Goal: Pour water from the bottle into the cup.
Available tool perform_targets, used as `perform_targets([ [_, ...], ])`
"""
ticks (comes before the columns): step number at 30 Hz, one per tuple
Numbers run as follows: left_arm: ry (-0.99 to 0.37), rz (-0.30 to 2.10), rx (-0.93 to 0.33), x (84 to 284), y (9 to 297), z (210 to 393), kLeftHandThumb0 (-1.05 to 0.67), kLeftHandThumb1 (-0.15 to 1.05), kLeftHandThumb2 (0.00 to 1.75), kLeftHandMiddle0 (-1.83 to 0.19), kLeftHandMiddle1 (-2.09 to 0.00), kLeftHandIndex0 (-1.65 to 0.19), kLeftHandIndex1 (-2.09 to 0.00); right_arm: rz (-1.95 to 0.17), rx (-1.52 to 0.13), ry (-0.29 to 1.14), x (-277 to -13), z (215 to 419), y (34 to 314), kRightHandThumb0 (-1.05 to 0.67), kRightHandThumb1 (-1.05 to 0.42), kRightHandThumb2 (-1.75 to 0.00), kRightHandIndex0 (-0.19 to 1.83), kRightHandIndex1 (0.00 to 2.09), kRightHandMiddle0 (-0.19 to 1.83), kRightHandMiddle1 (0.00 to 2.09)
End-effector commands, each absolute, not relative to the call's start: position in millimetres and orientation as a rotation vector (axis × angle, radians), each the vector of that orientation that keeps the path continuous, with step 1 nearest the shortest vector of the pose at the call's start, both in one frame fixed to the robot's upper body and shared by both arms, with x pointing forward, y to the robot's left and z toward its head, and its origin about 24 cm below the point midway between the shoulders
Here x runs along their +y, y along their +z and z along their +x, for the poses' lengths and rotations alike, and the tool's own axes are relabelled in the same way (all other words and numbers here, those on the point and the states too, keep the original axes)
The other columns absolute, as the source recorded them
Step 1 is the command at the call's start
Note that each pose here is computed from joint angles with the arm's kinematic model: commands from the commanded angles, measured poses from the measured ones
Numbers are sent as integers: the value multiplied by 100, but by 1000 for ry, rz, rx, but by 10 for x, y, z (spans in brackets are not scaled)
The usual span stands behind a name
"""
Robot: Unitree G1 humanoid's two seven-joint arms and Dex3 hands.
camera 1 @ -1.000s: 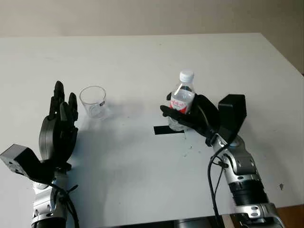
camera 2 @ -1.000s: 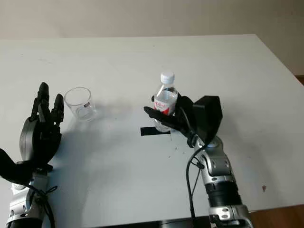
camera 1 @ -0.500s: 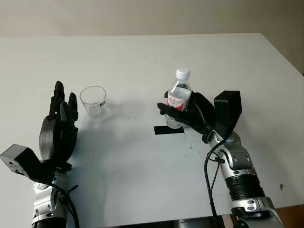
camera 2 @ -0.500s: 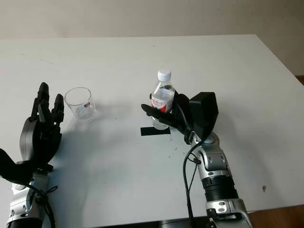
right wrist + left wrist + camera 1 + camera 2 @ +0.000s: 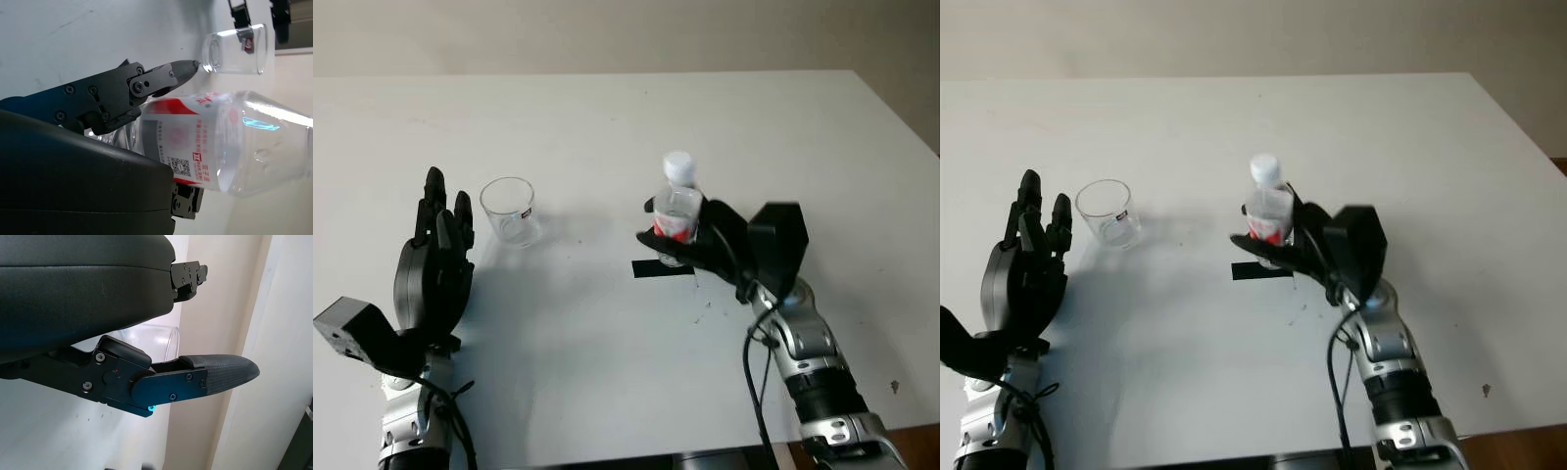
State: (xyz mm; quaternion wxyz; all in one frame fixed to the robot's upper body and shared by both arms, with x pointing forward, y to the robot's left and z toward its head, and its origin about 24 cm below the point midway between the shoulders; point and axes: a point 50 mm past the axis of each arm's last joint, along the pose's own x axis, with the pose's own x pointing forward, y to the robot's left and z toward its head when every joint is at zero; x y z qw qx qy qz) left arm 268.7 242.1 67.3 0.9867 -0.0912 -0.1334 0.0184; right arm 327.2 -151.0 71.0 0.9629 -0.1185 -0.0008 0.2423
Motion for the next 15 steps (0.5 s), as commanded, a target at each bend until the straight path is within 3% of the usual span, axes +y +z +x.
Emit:
perform_targets([
  [1, 39, -180, -265, 2427, 667, 2679, -84, 105, 56, 7, 0, 11, 0, -268, 40, 470, -1579, 3205, 538, -61, -92, -5, -4, 12, -9, 21],
  [7, 36, -180, -269, 2438, 664, 2689, -85, 105, 54, 6, 0, 10, 0, -279, 2, 427, -1622, 3150, 469, -70, -90, -5, -19, 0, -19, 1],
  [15, 37, -176, -262, 2447, 676, 2693, -84, 105, 55, 7, 0, 11, 0, -316, -77, 327, -1660, 3077, 389, -82, -92, -6, -19, 0, -19, 0],
])
